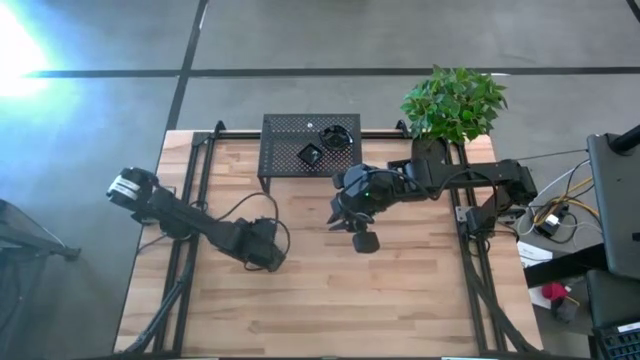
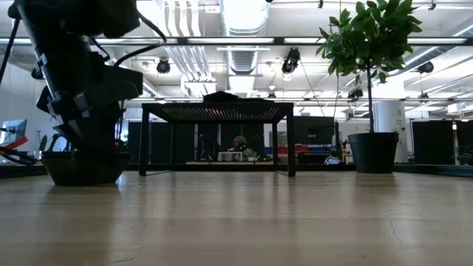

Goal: Pick & Place Mini shaped plates
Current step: Put the stacked black distorted squared plates on the shelf

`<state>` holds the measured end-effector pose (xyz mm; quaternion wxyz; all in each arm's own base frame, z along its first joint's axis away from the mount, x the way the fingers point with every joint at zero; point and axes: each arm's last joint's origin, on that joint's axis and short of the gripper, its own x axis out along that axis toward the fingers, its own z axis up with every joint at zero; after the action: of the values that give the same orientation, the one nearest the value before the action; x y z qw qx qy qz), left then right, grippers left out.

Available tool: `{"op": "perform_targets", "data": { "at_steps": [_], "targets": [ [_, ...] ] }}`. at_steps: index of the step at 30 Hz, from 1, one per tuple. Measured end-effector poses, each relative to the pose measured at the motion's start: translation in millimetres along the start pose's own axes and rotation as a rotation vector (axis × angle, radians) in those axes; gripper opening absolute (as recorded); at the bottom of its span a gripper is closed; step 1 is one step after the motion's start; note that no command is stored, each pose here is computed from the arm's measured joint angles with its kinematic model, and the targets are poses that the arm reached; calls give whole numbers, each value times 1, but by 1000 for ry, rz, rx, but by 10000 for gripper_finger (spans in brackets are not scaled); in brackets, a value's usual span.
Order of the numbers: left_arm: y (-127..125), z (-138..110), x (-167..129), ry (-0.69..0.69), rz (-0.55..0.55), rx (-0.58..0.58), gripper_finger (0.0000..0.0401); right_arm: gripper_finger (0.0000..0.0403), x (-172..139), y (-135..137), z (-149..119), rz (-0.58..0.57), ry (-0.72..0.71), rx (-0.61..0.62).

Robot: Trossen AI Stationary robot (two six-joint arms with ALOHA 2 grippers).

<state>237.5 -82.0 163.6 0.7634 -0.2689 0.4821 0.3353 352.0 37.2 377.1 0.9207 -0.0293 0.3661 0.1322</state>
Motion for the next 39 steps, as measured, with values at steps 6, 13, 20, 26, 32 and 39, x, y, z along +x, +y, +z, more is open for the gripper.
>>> {"op": "perform_targets", "data": {
  "at_steps": [6, 13, 20, 26, 32, 39],
  "targets": [
    [-2, -1, 6, 7, 21, 9, 163, 70, 0, 0, 0, 0, 0, 0],
    [-1, -2, 8, 23, 30, 10, 137, 66, 0, 0, 0, 0, 0, 0],
    [0, -2, 8, 23, 35, 50, 27, 73, 0, 0, 0, 0, 0, 0],
    [0, -1, 6, 16, 40, 69, 8, 69, 0, 0, 0, 0, 0, 0],
    [-2, 3, -2, 22, 32, 70, 3, 64, 0, 0, 0, 0, 0, 0],
    [-11, 10, -16, 31, 10, 67, 2, 63, 0, 0, 0, 0, 1, 0]
  ]
}}
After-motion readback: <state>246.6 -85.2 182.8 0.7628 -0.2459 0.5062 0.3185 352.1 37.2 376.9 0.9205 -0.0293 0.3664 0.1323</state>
